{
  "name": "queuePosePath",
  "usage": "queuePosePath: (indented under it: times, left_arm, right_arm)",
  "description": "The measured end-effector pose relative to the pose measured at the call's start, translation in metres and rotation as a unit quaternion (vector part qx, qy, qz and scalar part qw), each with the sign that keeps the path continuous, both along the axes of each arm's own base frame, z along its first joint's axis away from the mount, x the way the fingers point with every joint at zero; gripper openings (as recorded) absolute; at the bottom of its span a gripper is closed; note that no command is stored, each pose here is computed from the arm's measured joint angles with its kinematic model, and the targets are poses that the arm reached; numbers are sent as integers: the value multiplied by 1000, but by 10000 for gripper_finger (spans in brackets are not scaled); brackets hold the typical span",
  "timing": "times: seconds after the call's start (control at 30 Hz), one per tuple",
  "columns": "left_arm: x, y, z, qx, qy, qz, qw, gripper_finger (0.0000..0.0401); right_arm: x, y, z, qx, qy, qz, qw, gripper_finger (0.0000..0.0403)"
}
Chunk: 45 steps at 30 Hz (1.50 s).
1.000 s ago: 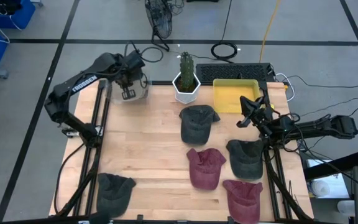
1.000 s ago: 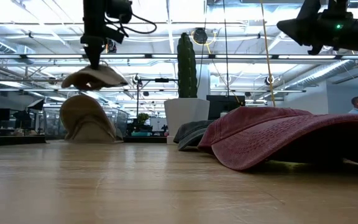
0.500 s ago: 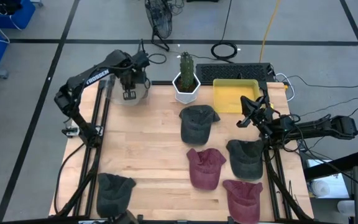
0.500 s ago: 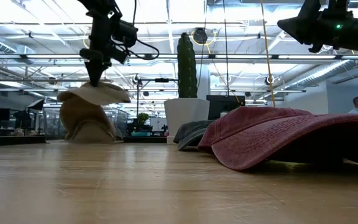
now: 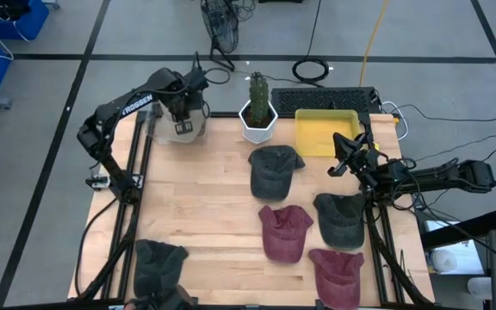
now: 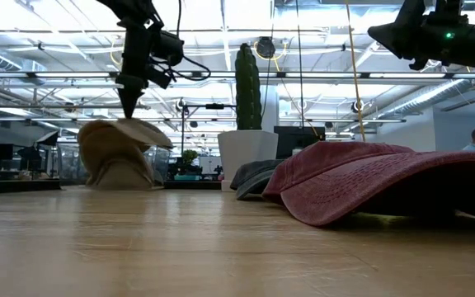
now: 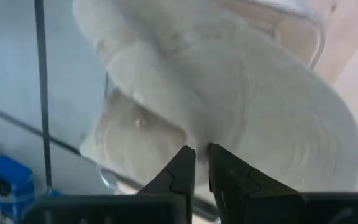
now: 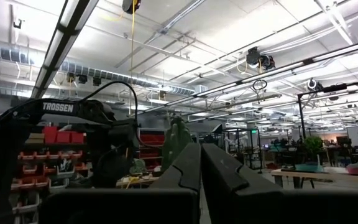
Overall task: Pick & Place hat
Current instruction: Put the brown cap into the transparent bin
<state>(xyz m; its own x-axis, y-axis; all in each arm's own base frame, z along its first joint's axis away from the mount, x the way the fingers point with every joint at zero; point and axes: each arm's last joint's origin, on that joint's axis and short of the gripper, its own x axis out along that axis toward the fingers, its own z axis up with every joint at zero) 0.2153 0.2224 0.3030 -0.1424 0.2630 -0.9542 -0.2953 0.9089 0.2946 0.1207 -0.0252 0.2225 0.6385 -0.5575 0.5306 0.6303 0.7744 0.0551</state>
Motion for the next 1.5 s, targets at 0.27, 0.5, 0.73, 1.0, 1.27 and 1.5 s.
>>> queuePosePath:
  times: [0.27, 0.5, 0.73, 1.0, 1.27, 1.5]
  left_arm:
    - [5, -27, 11, 15, 40, -42, 998, 70]
    - [17, -78, 31, -8, -30, -54, 998, 89]
    - [35, -129, 31, 25, 6, -125, 992, 127]
    - [42, -159, -4, 102, 52, -119, 986, 211]
    - [22, -175, -62, 134, 168, -149, 965, 304]
    - [8, -178, -90, 225, 222, -171, 933, 347]
  right_arm:
    - [0, 0, 0, -8, 7, -7, 1000, 4]
    - [-1, 0, 1, -13, 7, -12, 1000, 4]
    - [-1, 0, 1, -4, -1, -5, 1000, 4]
    - [0, 0, 0, 15, -12, 12, 1000, 4]
    - [1, 0, -2, 27, -12, 21, 999, 4]
    - [1, 0, -2, 27, -12, 22, 999, 4]
